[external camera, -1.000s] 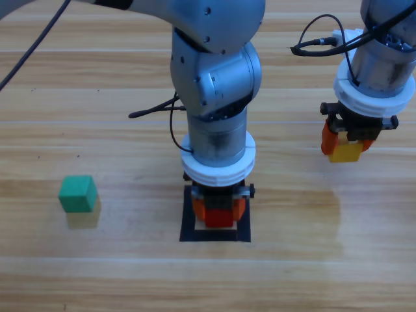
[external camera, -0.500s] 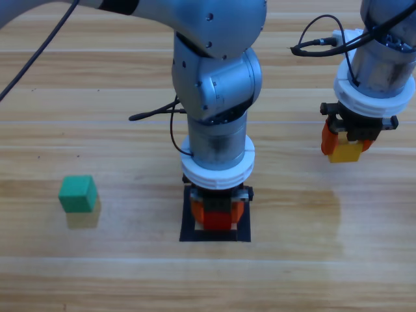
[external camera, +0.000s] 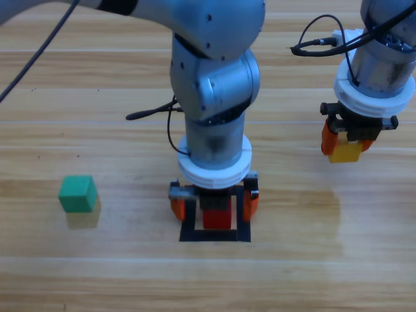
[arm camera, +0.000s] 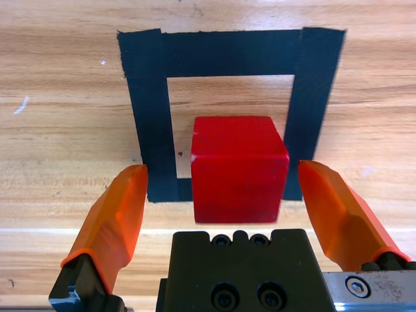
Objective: Stack the blocks in the rectangular block: red at the bottom, yellow in the middle, green on top
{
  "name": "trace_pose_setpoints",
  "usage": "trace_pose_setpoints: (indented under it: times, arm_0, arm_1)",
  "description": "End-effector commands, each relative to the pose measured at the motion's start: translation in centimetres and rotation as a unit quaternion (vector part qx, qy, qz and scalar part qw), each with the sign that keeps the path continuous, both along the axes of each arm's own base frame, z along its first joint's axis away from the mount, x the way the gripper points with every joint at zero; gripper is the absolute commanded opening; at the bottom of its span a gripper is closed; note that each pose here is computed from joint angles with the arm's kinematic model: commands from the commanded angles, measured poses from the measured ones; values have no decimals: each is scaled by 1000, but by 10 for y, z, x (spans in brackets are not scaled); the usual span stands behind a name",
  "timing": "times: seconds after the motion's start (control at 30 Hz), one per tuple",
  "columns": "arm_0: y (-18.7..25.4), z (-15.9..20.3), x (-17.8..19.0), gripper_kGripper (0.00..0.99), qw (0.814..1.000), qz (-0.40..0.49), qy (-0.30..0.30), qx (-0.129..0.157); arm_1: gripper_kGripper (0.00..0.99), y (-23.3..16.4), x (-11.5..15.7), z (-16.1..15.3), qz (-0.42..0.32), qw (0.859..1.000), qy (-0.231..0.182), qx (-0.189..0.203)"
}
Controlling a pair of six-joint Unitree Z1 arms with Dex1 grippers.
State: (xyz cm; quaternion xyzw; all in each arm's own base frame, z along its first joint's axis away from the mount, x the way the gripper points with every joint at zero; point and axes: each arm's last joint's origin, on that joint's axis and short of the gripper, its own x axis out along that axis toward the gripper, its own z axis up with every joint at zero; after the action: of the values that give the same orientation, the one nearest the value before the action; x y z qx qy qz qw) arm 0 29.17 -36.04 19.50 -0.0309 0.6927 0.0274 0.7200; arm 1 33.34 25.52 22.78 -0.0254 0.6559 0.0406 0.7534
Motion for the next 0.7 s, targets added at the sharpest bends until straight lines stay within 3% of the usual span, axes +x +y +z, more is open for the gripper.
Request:
trace_pose_setpoints:
  times: [0.03, 0.2, 0.3, 0.4, 0.57, 0.7]
  arm_0:
    - [15, 93, -20, 990, 995, -3, -77, -57]
    - [77, 203, -54, 990, 978, -16, -173, -117]
    - [132, 234, -69, 990, 975, 9, -197, -106]
    - [166, 224, -71, 990, 980, 17, -185, -74]
    - [180, 181, -63, 990, 991, 5, -133, -8]
    - [187, 157, -47, 990, 995, -3, -101, 21]
  arm_1:
    - [0, 12, -17, 10, 14, 1000, -21, 11]
    - [0, 20, -28, 20, 6, 1000, -24, 16]
    - [0, 30, -40, 28, 0, 1000, -22, 22]
    - [0, 42, -49, 36, -9, 999, -20, 29]
    - [0, 78, -61, 32, -16, 1000, -3, 21]
    - [0, 103, -71, 22, -22, 999, 6, 26]
